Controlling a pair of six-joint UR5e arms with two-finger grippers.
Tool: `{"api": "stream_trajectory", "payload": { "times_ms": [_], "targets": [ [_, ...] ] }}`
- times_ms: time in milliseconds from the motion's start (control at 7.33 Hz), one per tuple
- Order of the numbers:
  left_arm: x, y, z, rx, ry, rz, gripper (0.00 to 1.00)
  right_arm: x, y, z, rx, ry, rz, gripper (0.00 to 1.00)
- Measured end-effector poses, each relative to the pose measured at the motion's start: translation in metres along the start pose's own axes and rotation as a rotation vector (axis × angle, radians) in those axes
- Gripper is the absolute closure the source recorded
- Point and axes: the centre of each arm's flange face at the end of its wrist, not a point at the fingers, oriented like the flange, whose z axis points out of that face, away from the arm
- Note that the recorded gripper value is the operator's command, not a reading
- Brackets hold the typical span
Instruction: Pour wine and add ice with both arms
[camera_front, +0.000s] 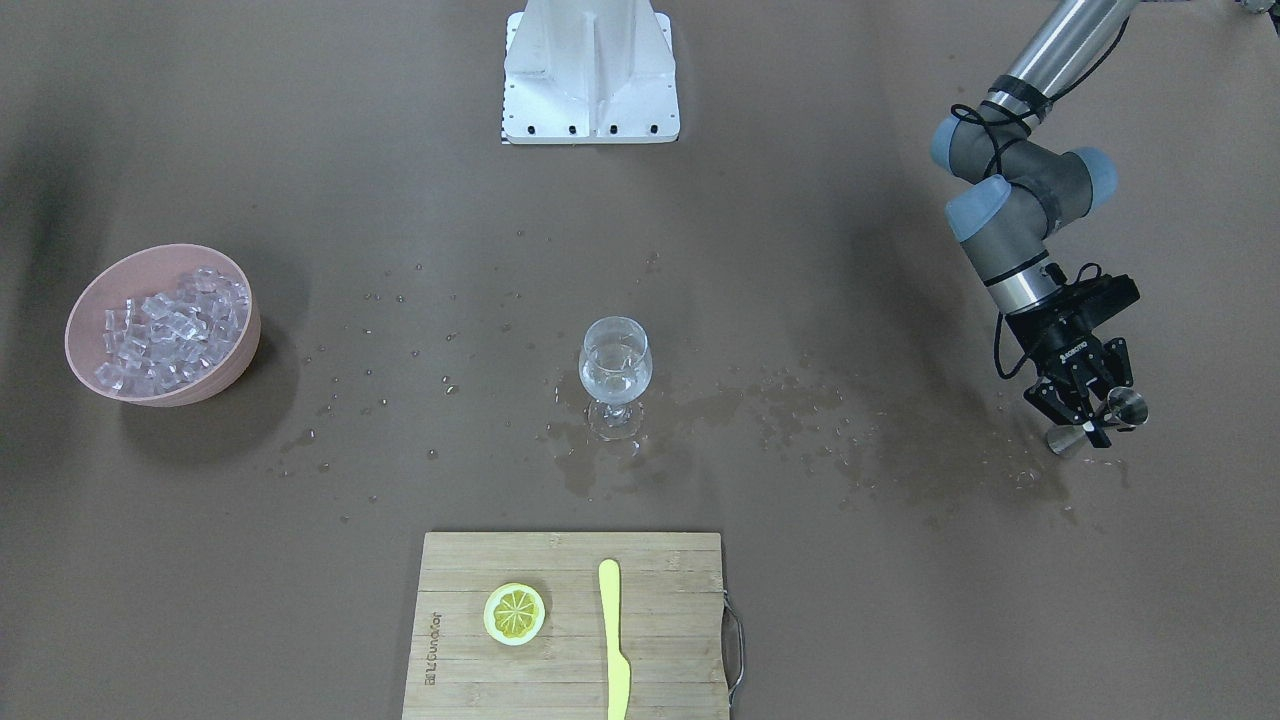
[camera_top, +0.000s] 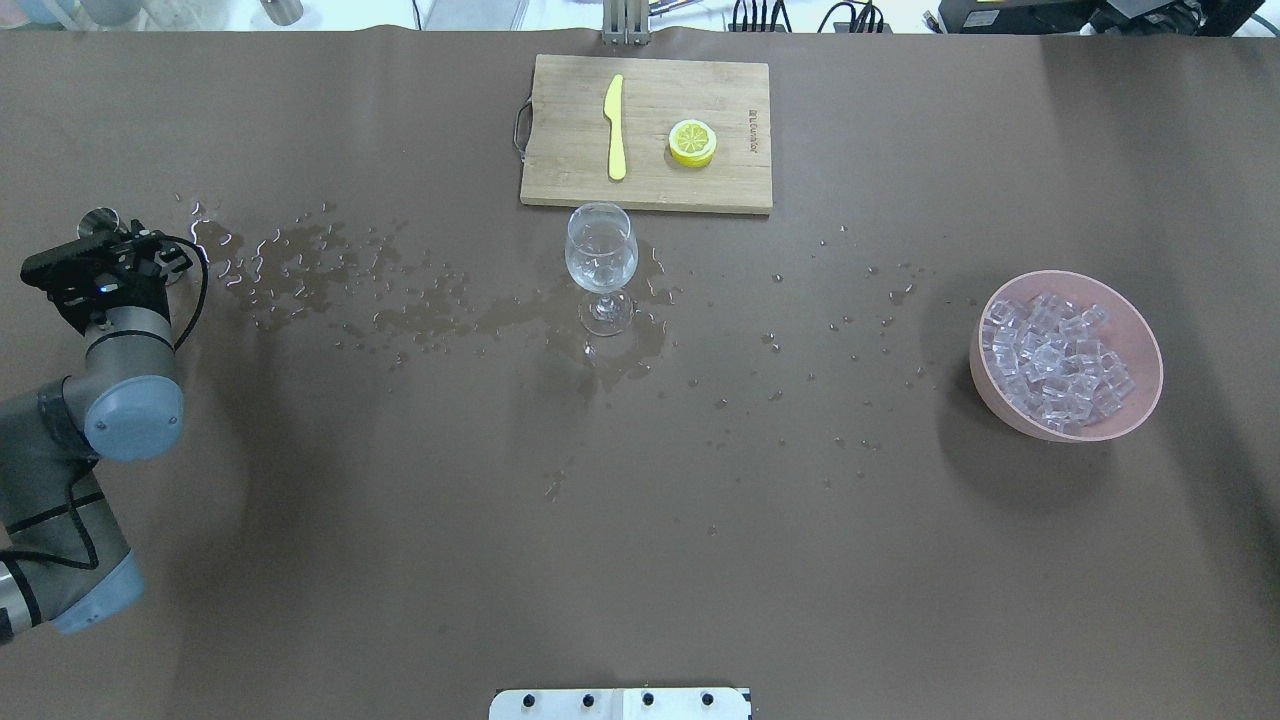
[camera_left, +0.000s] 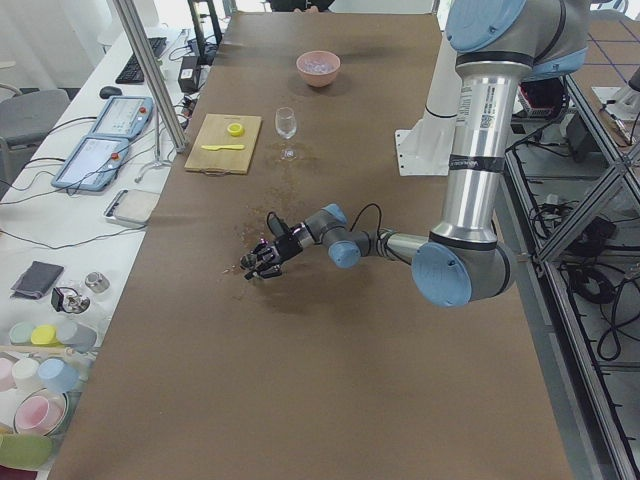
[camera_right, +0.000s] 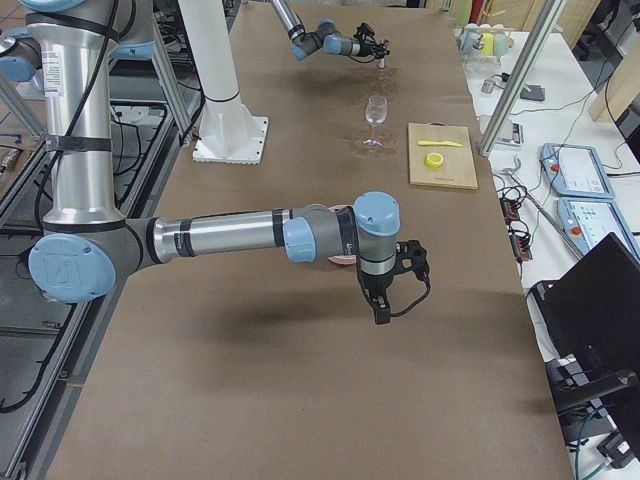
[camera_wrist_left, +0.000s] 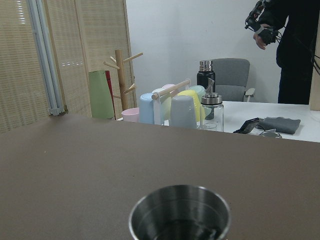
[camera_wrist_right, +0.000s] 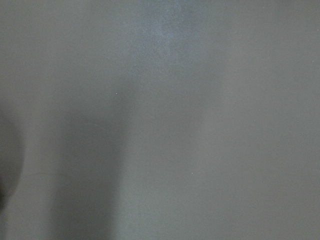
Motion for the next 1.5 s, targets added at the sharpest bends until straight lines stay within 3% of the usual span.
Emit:
{"api": "stream_trajectory", "payload": {
  "times_ms": [545,682,818,955,1500],
  "targets": [
    [0.013,0.008,0.004,-0.003,0.001,0.002,0.55,0.0,0.0,0.0,0.0,0.0,0.0,0.0],
    [0.014,0.008,0.004,-0.003,0.001,0.002,0.6,0.0,0.0,0.001,-0.001,0.0,0.0,0.0],
    [0.014,0.008,0.004,-0.003,0.001,0.003,0.77,0.0,0.0,0.001,-0.002,0.0,0.001,0.0],
    [0.014,0.009,0.004,-0.002,0.001,0.003,1.0,0.001,0.0,0.001,-0.002,0.0,0.001,0.0],
    [0.016,-0.002,-0.004,-0.002,0.051,-0.047,1.0,0.001,0.0,0.001,-0.002,-0.001,0.001,0.0]
  ]
}}
